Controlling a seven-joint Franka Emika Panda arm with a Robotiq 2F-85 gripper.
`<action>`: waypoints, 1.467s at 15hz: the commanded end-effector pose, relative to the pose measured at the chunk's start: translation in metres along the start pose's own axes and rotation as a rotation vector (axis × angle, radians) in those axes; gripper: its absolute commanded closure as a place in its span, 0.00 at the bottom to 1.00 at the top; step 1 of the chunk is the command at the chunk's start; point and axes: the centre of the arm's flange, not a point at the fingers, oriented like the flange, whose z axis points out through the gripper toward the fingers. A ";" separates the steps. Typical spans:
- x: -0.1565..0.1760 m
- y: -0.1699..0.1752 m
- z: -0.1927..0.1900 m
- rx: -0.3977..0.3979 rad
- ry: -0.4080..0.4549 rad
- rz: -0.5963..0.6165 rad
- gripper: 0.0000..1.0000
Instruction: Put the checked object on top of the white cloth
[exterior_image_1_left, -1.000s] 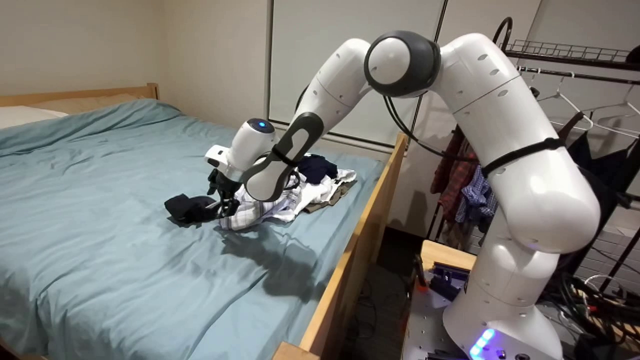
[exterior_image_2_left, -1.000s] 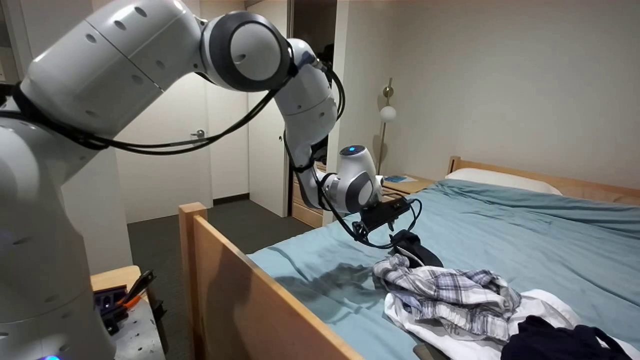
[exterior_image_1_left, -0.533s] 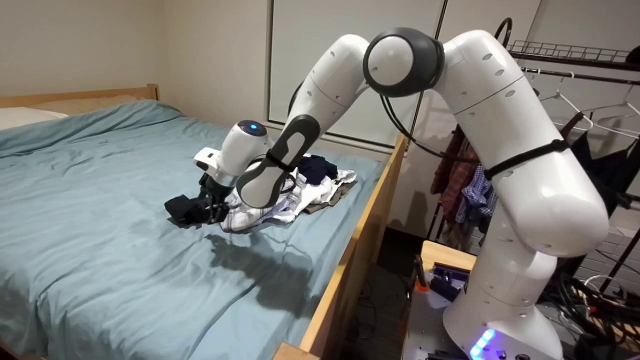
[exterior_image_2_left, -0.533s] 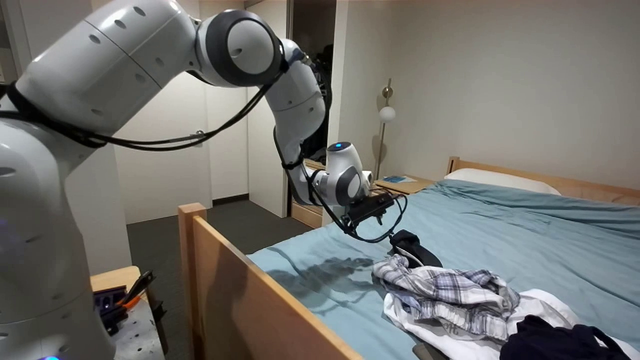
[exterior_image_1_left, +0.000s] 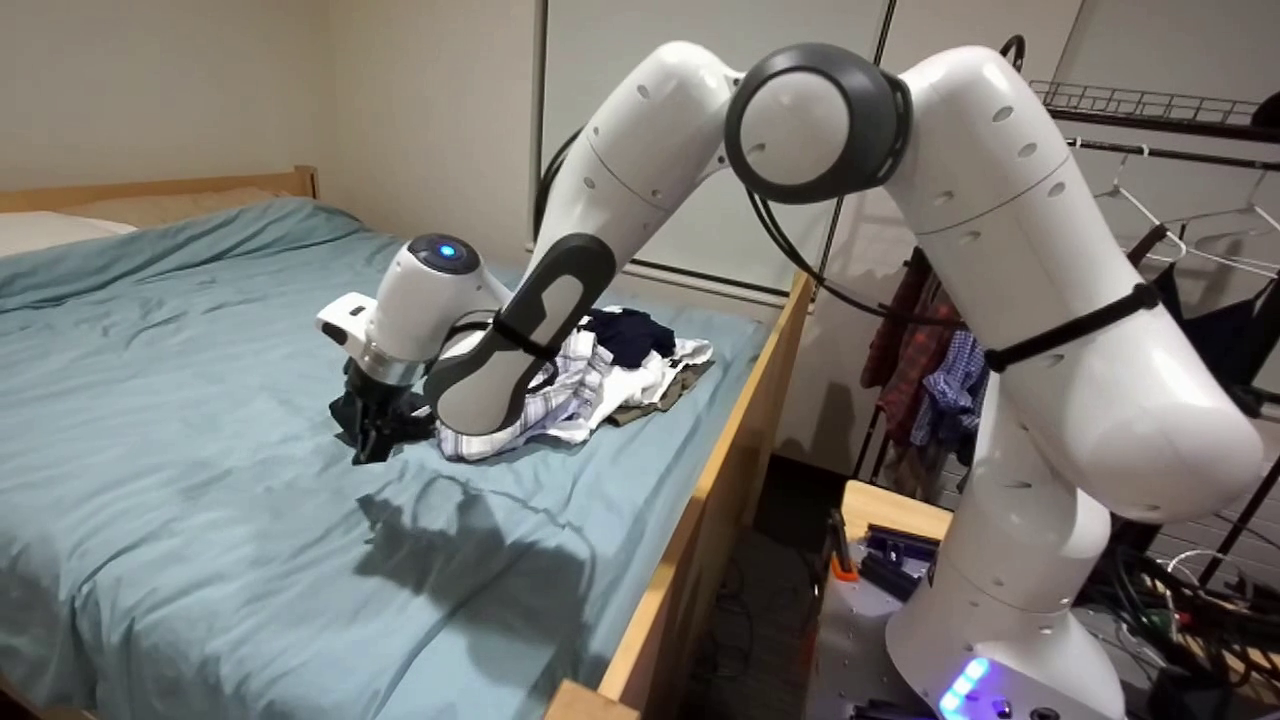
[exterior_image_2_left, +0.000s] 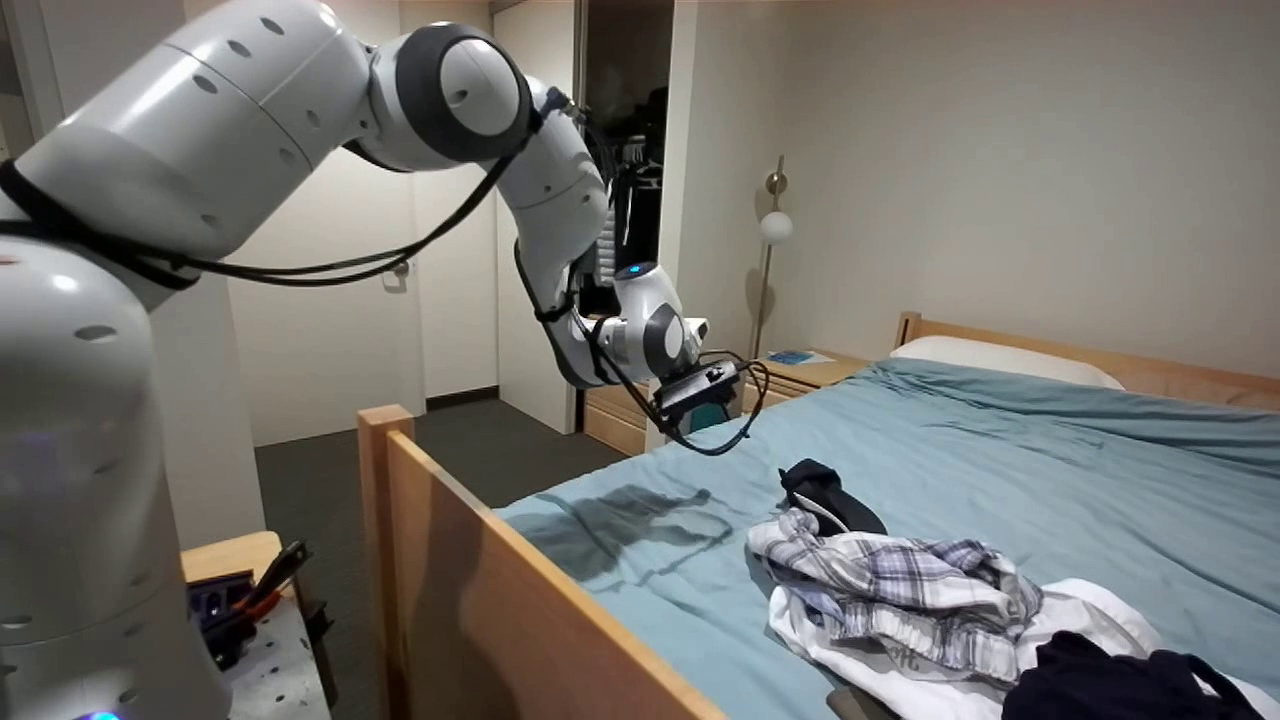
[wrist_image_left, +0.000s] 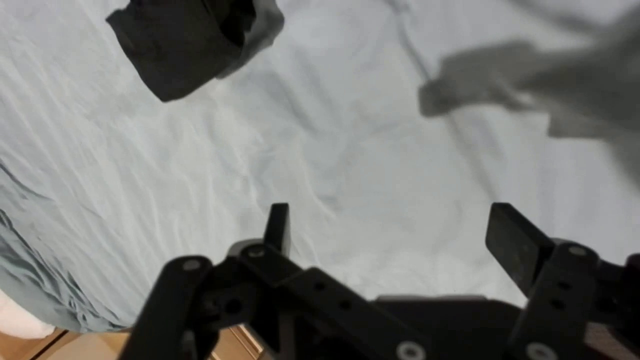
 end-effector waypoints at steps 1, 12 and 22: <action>-0.034 0.015 -0.013 0.119 -0.080 -0.047 0.00; -0.056 0.004 -0.219 0.424 -0.253 -0.294 0.00; -0.064 -0.007 -0.239 0.423 -0.247 -0.229 0.00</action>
